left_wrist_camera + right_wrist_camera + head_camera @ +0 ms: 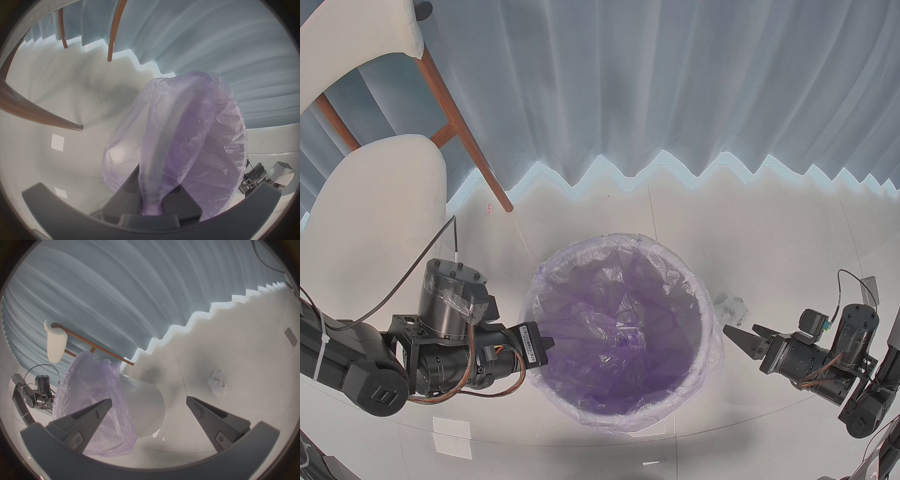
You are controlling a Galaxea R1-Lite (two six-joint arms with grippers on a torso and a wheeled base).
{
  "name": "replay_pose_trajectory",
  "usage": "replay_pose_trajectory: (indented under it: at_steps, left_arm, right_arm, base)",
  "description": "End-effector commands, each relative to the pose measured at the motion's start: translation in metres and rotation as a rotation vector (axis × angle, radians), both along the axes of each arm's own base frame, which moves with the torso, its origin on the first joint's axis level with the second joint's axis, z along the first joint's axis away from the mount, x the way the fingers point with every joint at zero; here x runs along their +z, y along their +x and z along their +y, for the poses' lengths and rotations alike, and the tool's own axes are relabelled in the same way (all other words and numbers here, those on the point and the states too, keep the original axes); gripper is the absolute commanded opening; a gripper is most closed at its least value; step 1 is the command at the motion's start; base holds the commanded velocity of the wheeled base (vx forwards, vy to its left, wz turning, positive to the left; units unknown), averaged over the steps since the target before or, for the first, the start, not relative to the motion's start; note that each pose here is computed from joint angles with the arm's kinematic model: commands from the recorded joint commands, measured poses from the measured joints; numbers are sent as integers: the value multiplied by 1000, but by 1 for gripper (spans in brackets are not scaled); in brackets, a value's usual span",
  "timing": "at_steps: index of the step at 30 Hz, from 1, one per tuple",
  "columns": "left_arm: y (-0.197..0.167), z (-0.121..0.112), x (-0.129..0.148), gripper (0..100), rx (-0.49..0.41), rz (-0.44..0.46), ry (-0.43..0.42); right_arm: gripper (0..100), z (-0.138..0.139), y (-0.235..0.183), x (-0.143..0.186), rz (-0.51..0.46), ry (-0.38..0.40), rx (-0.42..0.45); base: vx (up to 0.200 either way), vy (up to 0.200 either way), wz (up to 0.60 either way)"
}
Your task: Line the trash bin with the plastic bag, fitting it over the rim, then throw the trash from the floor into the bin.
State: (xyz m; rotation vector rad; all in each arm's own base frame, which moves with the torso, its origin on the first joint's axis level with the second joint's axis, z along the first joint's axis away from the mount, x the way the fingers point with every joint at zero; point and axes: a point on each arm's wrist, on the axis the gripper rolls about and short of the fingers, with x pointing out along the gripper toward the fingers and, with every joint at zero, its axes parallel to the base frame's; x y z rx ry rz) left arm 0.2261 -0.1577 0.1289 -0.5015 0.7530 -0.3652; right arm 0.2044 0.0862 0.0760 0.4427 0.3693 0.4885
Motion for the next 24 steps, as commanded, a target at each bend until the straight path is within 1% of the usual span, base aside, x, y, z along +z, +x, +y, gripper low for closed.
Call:
replay_pose_trajectory:
  at_steps: [1,5,10,20,21,24]
  left_arm:
    - [2,-1,-2,0,-2,3,6]
    - [1,-2,-3,0,-7,4,10]
    - [0,-3,-2,0,-9,0,8]
    - [-1,-2,-2,0,-11,0,8]
    - [-2,-3,-1,0,-12,-2,7]
    - [-1,-3,-1,0,-11,-4,5]
  right_arm:
    - [100,0,-7,5,-51,-26,69]
    - [100,3,-7,3,-64,-61,109]
    - [100,9,-1,1,-71,-67,130]
    - [100,16,19,-3,-88,-60,121]
    - [0,17,20,-4,-86,-61,123]
    - [0,19,24,-2,-96,-49,123]
  base:
    - [0,0,0]
    - [0,0,0]
    - [0,0,0]
    - [0,0,0]
    - [0,0,0]
    - [0,0,0]
